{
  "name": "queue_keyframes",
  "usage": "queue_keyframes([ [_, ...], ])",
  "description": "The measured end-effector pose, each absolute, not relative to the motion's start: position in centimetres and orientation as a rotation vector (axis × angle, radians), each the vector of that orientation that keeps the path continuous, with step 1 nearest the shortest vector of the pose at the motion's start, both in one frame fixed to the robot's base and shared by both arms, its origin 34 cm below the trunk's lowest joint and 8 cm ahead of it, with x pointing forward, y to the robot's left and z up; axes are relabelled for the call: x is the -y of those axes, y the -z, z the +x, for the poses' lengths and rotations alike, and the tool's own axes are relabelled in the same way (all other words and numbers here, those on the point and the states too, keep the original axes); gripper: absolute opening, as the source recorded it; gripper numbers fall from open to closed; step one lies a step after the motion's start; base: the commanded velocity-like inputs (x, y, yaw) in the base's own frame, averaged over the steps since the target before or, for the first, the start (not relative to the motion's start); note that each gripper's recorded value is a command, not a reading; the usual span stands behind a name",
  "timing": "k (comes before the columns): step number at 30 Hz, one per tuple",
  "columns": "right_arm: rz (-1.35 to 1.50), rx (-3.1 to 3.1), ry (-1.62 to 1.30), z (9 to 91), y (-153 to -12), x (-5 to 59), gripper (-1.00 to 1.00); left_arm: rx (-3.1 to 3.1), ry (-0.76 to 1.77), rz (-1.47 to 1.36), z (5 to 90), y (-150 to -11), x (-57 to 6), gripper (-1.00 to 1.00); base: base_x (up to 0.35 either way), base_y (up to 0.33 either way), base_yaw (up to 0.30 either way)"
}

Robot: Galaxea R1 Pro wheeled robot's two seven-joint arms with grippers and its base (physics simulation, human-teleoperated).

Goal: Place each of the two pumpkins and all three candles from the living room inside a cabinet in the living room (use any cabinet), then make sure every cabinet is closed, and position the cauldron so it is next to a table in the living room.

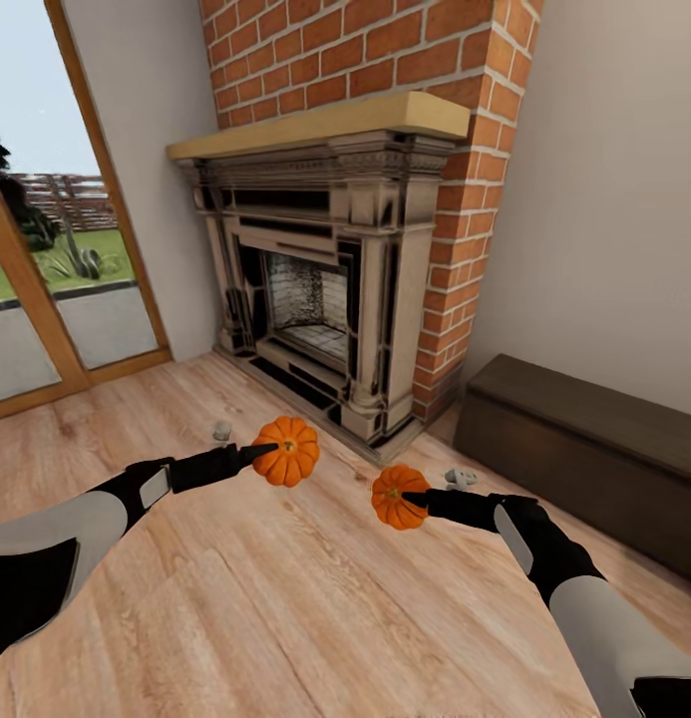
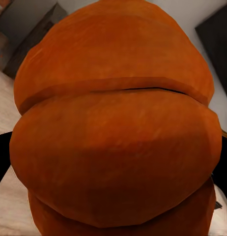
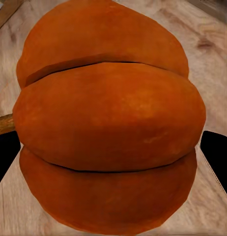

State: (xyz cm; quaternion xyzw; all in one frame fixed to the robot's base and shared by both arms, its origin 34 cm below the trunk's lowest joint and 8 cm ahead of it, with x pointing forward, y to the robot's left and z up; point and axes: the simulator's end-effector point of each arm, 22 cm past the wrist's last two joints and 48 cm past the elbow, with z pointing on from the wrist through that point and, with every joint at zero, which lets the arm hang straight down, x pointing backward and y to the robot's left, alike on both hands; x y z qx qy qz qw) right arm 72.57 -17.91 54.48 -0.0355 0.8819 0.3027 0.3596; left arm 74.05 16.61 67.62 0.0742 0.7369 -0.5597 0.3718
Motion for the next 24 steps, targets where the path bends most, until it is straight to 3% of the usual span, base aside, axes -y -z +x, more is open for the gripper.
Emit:
queue_keyframes([
  [17,-0.093,-2.274,-0.781,72.54,-54.46,17.91,-1.00,-1.896,1.432,0.196,73.94,-67.43,-16.58,-1.00,0.000,0.000,-0.281],
  [24,-0.086,-2.281,-0.788,72.48,-54.30,17.86,-1.00,-1.889,1.438,0.184,74.06,-67.42,-16.62,-1.00,0.000,0.000,-0.057],
])
